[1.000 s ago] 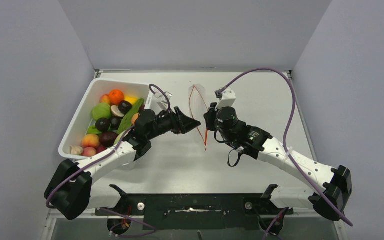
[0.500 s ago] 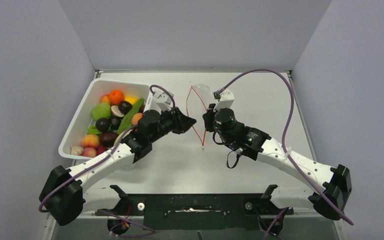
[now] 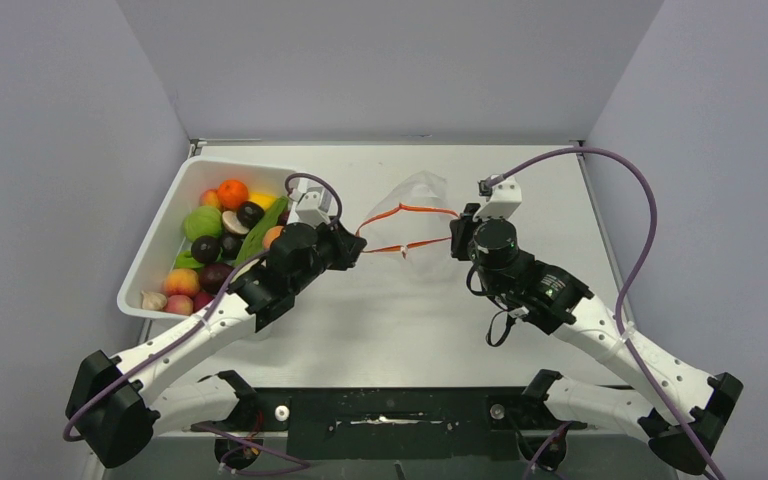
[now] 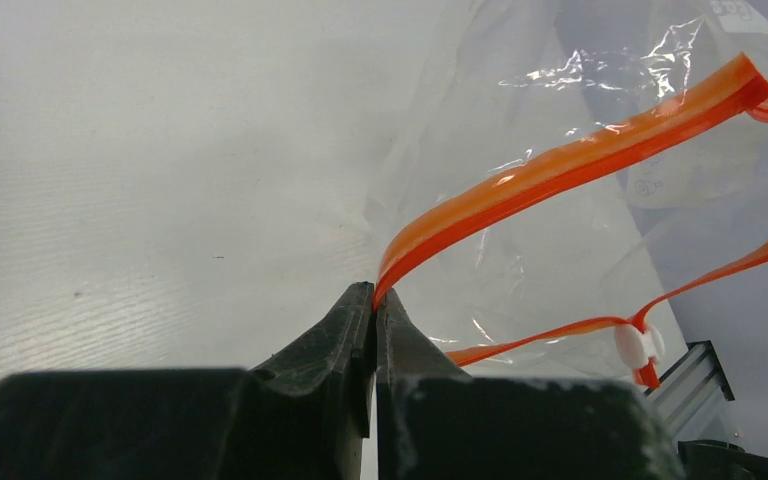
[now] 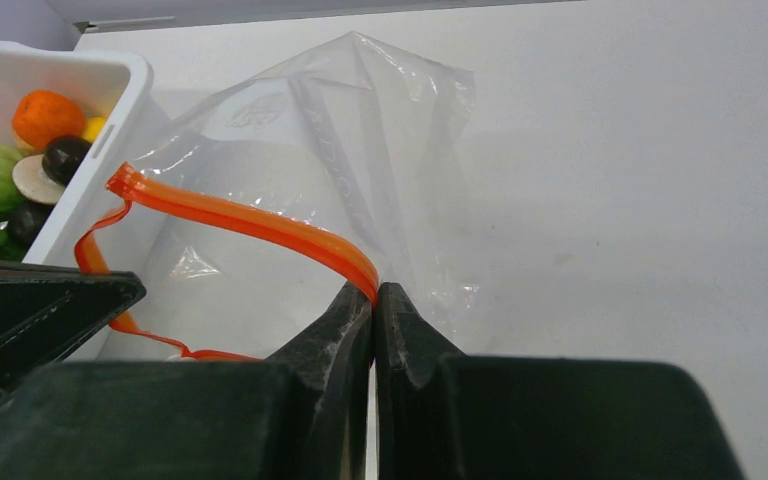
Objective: Place the food in the zip-top bag and seal the zipper
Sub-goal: Open the zipper of the food storage bag at the center of the board.
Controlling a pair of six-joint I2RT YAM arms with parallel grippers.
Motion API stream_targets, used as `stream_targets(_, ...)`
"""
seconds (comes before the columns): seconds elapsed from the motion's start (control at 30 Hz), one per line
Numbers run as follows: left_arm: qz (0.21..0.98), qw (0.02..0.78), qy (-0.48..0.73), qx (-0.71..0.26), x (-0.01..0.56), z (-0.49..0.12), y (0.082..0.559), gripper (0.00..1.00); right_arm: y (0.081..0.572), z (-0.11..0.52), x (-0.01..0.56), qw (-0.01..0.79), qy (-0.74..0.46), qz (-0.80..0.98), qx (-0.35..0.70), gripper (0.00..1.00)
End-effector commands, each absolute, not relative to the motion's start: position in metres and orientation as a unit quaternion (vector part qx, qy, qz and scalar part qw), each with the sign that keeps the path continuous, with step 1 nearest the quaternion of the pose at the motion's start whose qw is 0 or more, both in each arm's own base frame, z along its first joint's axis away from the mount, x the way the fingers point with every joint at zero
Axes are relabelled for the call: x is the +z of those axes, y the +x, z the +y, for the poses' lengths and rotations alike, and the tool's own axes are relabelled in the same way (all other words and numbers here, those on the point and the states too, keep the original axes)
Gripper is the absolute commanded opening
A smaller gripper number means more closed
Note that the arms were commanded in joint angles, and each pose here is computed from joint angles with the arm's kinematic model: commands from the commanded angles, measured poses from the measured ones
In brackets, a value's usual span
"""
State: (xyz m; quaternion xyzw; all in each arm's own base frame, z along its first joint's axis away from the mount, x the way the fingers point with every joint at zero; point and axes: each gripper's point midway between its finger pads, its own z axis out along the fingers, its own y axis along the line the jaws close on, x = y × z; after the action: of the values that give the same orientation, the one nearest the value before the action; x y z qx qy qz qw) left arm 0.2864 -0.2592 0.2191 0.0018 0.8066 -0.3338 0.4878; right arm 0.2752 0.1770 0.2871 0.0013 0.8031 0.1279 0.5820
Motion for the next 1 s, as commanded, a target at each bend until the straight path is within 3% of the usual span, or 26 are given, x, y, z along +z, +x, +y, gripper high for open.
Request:
stream_targets(0.0,0.794,0.489,0.03,-0.36,0.238,-0.272,0.288,0.07,0.275,0.185,0.289,0.587,-0.015,0.797,0.144,0.0)
stream_targets(0.1,0.784,0.493,0.037,-0.375,0.244,-0.275,0.285,0.24,0.274,0.188,0.285,0.58,-0.021,0.802,0.142,0.0)
stream_targets(0.17,0.771,0.501,0.045,-0.39,0.252,-0.277,0.281,0.42,0.274,0.189,0.282,0.576,-0.024,0.805,0.141,0.0)
stream_targets(0.4,0.753,0.537,0.054,-0.376,0.275,-0.263,0.279,0.69,0.273,0.187,0.275,0.569,-0.024,0.811,0.135,0.0)
stream_targets(0.63,0.767,0.565,0.038,-0.302,0.289,-0.231,0.288,0.74,0.272,0.186,0.272,0.567,-0.023,0.813,0.132,0.0)
stream_targets(0.97,0.816,0.558,-0.05,-0.144,0.278,-0.138,0.314,0.73,0.27,0.19,0.271,0.565,-0.029,0.812,0.145,0.0)
